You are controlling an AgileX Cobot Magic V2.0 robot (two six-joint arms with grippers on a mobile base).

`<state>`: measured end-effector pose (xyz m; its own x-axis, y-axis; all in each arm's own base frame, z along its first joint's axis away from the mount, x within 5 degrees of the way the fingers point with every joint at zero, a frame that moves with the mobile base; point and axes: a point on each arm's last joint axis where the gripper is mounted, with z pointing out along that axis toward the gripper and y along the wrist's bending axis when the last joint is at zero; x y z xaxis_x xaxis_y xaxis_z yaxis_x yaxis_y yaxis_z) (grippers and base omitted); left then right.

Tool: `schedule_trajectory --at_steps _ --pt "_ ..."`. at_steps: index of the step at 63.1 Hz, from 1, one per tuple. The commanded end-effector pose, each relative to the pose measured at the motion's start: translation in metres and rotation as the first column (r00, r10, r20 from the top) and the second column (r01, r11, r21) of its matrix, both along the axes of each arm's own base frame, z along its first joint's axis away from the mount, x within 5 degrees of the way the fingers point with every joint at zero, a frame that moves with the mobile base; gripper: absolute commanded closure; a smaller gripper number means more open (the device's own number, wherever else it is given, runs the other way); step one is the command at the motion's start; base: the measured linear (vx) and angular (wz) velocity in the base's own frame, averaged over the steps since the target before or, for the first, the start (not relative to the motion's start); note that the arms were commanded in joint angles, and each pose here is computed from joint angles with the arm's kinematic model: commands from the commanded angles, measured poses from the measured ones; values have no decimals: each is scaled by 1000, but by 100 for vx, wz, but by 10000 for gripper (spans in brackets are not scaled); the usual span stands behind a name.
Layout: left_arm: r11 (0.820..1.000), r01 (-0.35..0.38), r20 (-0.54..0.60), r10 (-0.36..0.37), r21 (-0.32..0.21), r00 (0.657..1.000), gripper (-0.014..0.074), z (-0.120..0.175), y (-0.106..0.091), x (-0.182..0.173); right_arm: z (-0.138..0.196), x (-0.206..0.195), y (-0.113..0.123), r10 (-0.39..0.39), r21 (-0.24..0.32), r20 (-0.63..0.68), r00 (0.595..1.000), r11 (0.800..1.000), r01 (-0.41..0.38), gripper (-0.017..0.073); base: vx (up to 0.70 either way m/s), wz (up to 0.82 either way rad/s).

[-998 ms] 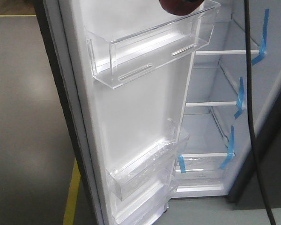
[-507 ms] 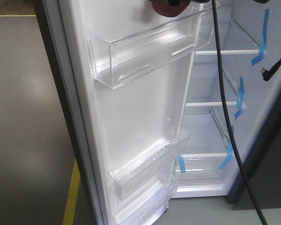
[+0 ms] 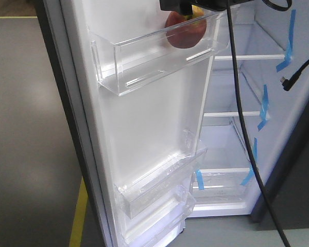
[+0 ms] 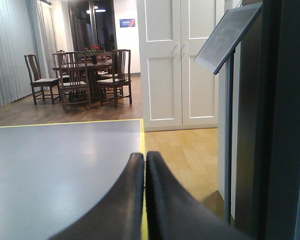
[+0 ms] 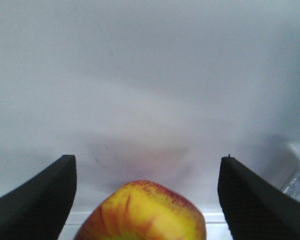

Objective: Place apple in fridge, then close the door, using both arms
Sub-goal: 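Lower the apple into the top clear door bin and open the right gripper, then withdraw the open right gripper down and away from the bin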

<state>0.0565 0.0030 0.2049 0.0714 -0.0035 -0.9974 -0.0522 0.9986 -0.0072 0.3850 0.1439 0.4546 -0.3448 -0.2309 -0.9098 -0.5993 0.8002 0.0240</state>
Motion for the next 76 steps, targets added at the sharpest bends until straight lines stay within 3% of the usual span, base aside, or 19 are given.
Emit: schedule_trajectory --at_steps 1,18,24,39,76 --pt "1000 4 72 -4 -6 997 600 1 0 -1 44 -24 -9 -30 79 147 989 997 18 -18 0 0" --pt "1000 4 72 -4 -6 997 600 1 0 -1 67 -64 -21 -12 34 146 989 999 7 -17 0 0" --pt "1000 4 72 -4 -6 997 600 1 0 -1 66 -79 -24 -7 48 139 990 999 0 -17 0 0" --pt "1000 4 72 -4 -6 997 600 1 0 -1 40 -129 -37 -5 97 133 991 995 -8 -17 0 0" --pt "1000 4 72 -4 -6 997 600 1 0 -1 -63 -272 -76 6 99 31 999 995 -9 -17 0 0"
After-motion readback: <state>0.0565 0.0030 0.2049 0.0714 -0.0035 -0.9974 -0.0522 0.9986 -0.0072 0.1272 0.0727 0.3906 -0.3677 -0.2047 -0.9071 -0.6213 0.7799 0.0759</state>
